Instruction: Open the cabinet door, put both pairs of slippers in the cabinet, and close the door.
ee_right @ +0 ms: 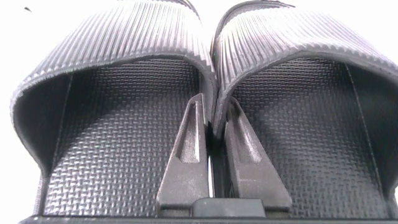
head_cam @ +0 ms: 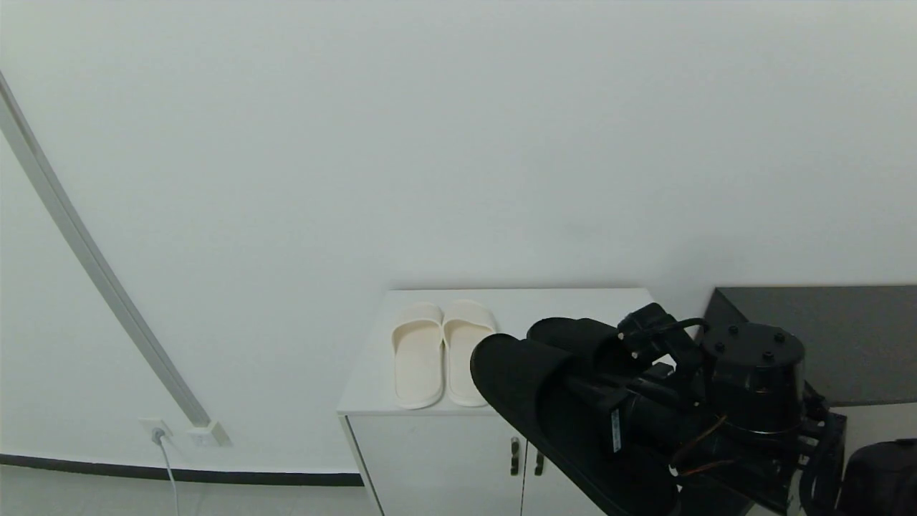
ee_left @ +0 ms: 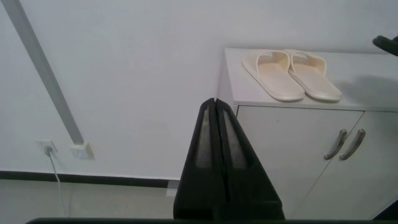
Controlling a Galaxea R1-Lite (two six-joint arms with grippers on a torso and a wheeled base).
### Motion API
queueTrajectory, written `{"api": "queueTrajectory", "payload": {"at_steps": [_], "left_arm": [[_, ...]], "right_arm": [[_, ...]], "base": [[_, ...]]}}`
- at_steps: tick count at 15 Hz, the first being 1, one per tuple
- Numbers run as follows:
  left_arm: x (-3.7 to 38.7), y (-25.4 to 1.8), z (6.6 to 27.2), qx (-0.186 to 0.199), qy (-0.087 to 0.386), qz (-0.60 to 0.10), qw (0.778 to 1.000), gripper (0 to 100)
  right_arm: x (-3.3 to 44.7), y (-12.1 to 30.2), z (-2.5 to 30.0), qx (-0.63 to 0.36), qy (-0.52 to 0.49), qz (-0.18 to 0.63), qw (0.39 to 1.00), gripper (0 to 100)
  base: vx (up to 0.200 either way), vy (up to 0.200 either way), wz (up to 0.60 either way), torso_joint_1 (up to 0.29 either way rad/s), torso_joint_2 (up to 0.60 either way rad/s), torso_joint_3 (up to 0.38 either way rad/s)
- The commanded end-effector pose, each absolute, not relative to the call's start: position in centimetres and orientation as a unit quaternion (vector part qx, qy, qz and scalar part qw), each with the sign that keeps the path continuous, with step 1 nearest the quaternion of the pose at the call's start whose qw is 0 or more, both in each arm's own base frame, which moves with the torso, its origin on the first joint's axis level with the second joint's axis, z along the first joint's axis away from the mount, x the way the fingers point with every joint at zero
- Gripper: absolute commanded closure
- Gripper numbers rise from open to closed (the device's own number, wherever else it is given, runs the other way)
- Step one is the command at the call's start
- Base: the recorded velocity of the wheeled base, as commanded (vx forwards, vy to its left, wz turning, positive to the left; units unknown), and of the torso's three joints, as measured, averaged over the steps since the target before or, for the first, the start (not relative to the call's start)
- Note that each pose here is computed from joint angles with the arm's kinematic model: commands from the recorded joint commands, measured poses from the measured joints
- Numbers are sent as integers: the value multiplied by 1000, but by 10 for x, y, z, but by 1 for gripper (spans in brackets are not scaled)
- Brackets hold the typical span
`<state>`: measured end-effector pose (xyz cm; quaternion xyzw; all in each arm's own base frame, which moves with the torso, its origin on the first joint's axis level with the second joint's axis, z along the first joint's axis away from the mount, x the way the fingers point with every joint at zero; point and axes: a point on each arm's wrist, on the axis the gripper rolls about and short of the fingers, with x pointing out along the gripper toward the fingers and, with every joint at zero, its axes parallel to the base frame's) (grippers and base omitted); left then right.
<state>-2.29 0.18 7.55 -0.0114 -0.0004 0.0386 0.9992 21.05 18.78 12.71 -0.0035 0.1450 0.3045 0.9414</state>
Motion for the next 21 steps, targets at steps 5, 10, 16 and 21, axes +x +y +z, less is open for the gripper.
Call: {"api": "queueTrajectory", "payload": {"at_steps": [5, 10, 16, 21], "left_arm": [[-23, 2, 75, -12, 0, 39, 999, 100], [-23, 2, 75, -11, 0, 39, 999, 100], [-23, 2, 75, -12, 0, 40, 999, 100], [-23, 2, 76, -10, 0, 39, 999, 100]], "right_arm": [[196, 188, 131, -4, 143, 332, 932, 100], [192, 185, 132, -10, 140, 336, 931, 100], [185, 179, 126, -43, 142, 346, 926, 100], [185, 180, 124, -42, 145, 357, 922, 100]], "base": [[-40, 0, 0, 1, 0, 0], [-200, 0, 0, -1, 1, 1], [-33, 0, 0, -1, 0, 0], [0, 0, 0, 0, 0, 0]]}}
